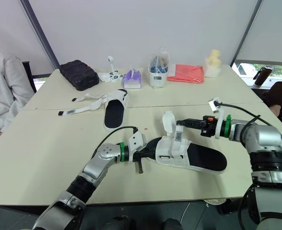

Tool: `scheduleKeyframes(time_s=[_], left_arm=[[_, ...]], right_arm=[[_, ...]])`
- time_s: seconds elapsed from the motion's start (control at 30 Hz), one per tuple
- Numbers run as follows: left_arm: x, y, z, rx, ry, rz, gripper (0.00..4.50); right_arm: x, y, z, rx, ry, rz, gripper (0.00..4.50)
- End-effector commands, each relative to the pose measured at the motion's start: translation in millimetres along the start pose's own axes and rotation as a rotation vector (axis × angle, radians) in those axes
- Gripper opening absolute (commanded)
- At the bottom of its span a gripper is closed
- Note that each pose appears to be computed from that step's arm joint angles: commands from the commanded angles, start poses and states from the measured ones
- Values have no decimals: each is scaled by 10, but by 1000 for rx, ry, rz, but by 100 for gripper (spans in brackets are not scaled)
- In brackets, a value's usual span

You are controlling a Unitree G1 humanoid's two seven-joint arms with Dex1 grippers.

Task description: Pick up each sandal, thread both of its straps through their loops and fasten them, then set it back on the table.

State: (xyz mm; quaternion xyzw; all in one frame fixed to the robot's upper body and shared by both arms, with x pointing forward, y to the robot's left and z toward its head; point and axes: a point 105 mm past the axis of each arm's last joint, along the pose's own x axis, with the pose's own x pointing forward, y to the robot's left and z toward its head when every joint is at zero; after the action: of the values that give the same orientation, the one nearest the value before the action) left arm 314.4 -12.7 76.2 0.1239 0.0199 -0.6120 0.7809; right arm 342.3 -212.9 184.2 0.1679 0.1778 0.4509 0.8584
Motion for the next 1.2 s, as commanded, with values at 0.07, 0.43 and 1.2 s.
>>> scheduleKeyframes(time_s=[0.07,0.43,1.2], left_arm=[[19,-91,-225,-51,77,-23,0],[40,-88,-217,-46,75,-34,0],[29,-76,-220,-54,71,-16,0]], right_arm=[[-112,88,165,-36,-83,-5,8],[-75,-9,138,-23,-130,-67,8],[56,-316,-96,-102,-14,-244,195]])
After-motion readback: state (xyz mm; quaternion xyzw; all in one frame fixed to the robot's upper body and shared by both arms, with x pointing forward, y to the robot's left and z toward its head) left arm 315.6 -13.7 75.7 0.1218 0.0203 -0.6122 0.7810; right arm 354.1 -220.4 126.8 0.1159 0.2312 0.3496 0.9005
